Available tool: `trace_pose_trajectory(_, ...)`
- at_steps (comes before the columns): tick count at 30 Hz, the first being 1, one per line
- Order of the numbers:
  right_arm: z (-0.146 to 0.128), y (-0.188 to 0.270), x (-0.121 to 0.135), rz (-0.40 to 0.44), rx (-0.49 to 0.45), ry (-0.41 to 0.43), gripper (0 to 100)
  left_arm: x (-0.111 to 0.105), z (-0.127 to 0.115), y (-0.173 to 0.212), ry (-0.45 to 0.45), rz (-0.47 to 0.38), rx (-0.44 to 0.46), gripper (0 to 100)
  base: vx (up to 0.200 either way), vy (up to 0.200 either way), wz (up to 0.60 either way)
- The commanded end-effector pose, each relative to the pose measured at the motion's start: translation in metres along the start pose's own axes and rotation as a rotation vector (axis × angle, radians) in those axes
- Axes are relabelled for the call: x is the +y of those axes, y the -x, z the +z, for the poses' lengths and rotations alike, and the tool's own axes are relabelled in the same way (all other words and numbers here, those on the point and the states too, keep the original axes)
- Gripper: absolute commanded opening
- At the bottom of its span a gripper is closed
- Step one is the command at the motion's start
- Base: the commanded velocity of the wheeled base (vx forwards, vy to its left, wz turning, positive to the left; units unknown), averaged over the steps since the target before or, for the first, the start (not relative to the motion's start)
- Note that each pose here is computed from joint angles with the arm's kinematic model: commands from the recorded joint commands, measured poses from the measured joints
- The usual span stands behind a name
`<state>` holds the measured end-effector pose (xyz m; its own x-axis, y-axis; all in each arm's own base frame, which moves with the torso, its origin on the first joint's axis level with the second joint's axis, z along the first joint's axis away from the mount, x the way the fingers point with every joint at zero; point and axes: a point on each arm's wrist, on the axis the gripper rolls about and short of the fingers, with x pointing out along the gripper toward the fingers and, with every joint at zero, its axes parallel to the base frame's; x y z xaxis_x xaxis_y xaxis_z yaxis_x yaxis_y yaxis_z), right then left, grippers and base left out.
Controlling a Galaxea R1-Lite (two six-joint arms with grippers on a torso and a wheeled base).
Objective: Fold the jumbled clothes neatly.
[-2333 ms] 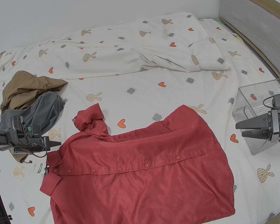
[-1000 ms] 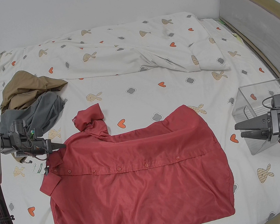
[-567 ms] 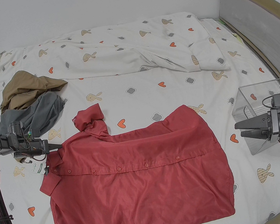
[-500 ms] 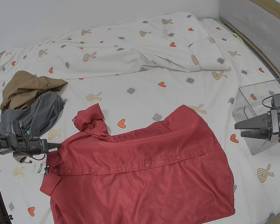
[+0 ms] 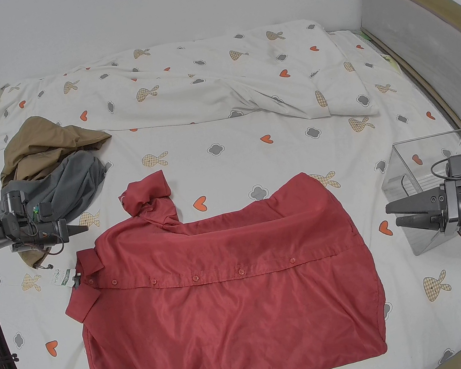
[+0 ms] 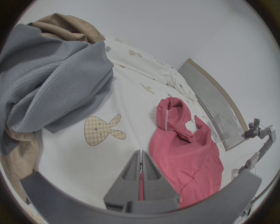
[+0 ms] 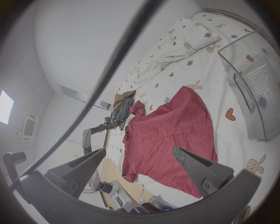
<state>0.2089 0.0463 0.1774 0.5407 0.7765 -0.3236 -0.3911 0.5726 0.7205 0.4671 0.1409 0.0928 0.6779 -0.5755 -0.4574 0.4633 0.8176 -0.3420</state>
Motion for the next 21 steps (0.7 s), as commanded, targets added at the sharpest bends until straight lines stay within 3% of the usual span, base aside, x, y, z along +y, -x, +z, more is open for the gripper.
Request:
trace_pose_trajectory(1,0.003,-0.001,0.000,0.000,-0.003,0.002,100,-0.002,-0.003,0.002,0.020,-0.001,0.013,0,0.000,0.000,0.00)
trace_pose_trajectory(5,0.014,-0.009,-0.003,-0.003,-0.007,0.001,100,-0.018,-0.002,0.014,0.044,-0.009,0.041,0,0.000,0.000,0.00)
trace_pose_trajectory(6,0.019,-0.014,-0.005,-0.007,-0.006,-0.004,100,-0.020,-0.001,0.016,0.047,-0.010,0.044,100,0.000,0.000,0.00)
trace_pose_trajectory(9,0.031,-0.030,-0.014,-0.013,0.008,-0.014,100,-0.034,0.005,0.030,0.090,-0.008,0.050,100,0.000,0.000,0.00)
trace_pose_trajectory(14,0.068,-0.067,-0.028,-0.014,0.002,-0.005,100,-0.079,0.024,0.076,0.305,-0.001,0.108,100,0.000,0.000,0.00)
trace_pose_trajectory(16,0.078,-0.080,-0.036,-0.014,0.005,-0.006,100,-0.095,0.029,0.092,0.347,0.005,0.122,100,0.000,0.000,0.00)
trace_pose_trajectory(18,0.091,-0.102,-0.053,-0.025,0.019,-0.019,100,-0.118,0.033,0.118,0.401,0.016,0.142,100,0.000,0.000,0.00)
trace_pose_trajectory(19,0.091,-0.103,-0.055,-0.026,0.021,-0.019,100,-0.119,0.033,0.119,0.403,0.017,0.142,100,0.000,0.000,0.00)
trace_pose_trajectory(21,0.106,-0.130,-0.080,-0.044,0.035,-0.039,100,-0.147,0.034,0.152,0.446,0.031,0.148,100,0.000,0.000,0.00)
